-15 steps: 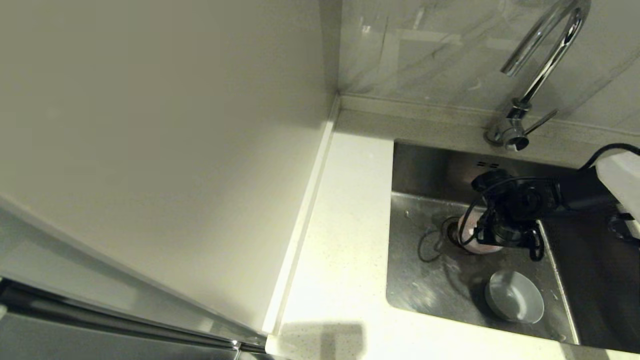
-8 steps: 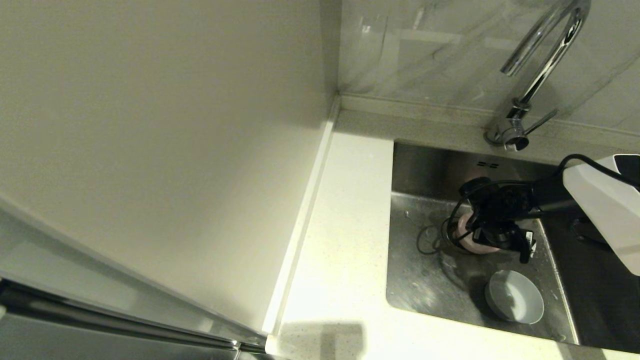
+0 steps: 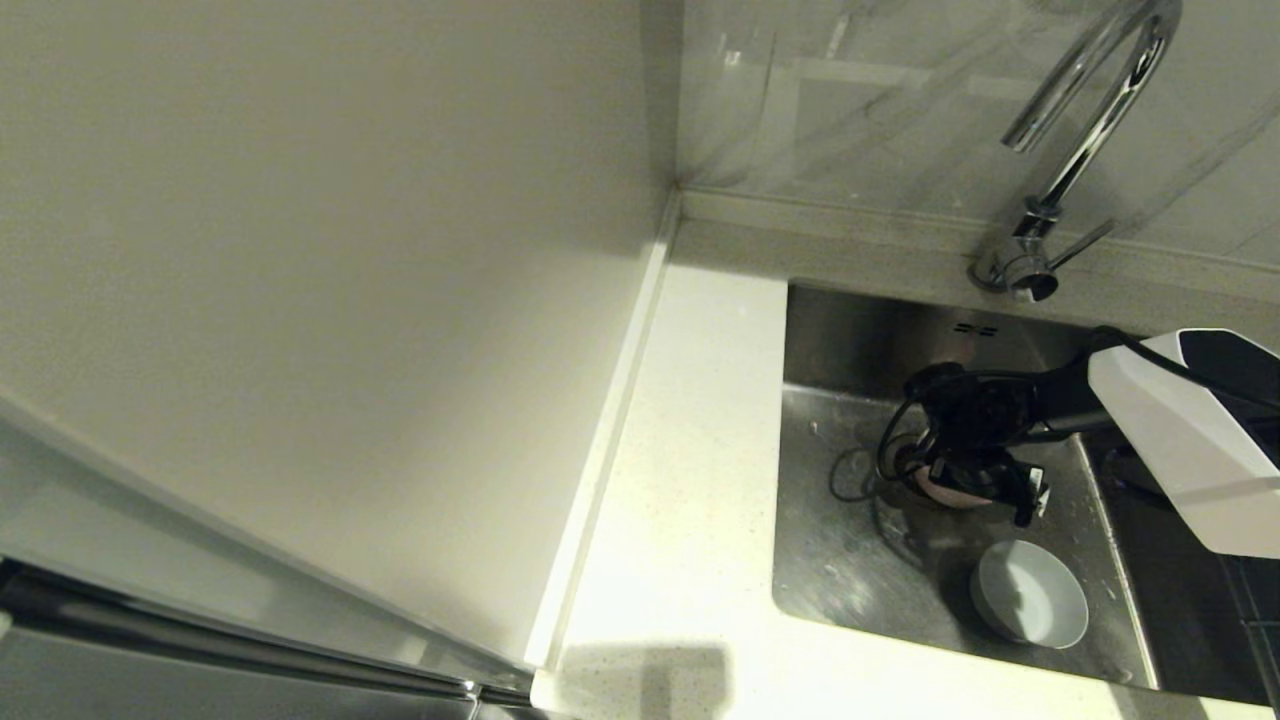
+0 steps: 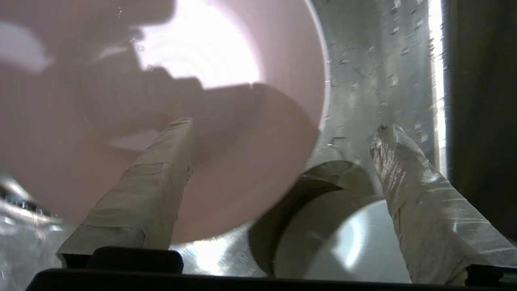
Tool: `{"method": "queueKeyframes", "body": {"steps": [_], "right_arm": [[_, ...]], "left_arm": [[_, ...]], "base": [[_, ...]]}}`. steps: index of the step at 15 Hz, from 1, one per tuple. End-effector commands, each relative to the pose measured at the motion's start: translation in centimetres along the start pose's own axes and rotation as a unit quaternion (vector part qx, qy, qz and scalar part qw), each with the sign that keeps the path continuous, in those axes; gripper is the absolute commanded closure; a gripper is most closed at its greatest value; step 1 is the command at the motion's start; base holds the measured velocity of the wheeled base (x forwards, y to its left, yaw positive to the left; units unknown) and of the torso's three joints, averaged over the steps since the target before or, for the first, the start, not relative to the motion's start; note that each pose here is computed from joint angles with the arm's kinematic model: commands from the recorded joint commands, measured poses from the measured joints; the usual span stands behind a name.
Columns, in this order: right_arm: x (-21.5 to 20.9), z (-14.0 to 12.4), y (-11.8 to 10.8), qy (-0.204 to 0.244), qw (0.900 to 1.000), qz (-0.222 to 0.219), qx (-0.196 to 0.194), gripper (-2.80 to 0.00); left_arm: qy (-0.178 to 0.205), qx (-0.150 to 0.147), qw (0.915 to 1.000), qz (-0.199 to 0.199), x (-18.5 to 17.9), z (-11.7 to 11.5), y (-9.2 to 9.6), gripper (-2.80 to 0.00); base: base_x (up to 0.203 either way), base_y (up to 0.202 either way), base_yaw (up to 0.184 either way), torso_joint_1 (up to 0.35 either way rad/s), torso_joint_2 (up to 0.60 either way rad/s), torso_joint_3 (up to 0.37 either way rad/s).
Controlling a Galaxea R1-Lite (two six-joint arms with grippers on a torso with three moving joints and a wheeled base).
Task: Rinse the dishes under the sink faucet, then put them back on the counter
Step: Put a bowl back to the table from the sink
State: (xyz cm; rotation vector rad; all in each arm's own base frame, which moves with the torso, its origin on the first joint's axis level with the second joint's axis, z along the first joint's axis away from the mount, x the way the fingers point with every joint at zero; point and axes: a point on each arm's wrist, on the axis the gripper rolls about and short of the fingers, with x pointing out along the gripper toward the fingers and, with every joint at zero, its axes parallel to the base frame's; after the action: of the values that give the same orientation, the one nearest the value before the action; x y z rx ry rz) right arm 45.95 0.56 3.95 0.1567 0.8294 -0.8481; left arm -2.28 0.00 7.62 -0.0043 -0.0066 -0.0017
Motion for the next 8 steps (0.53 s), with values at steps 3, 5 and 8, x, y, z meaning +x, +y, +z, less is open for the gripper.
{"method": "queueKeyframes", "body": {"steps": [3,5,8], "right_arm": [[1.07,-0.76,0.33,0.011,1.000,-0.005,0.003,0.00],[1.22,-0.62,0.14,0.014,1.000,-0.002,0.006,0.00],[1.29,-0.02,-0.40,0.012,1.000,-0.005,0.013,0.00]], "left_arm": [[0.001,0.000,1.0000,0.000,0.02,-0.07,0.00,0.00],[0.002,0.000,1.0000,0.000,0.02,-0.09,0.00,0.00],[0.002,0.000,1.0000,0.000,0.02,-0.09,0.00,0.00]], "base": [[0.000,0.000,0.000,0.000,0.00,0.000],[0.000,0.000,0.000,0.000,0.00,0.000],[0.000,0.000,0.000,0.000,0.00,0.000]]}}
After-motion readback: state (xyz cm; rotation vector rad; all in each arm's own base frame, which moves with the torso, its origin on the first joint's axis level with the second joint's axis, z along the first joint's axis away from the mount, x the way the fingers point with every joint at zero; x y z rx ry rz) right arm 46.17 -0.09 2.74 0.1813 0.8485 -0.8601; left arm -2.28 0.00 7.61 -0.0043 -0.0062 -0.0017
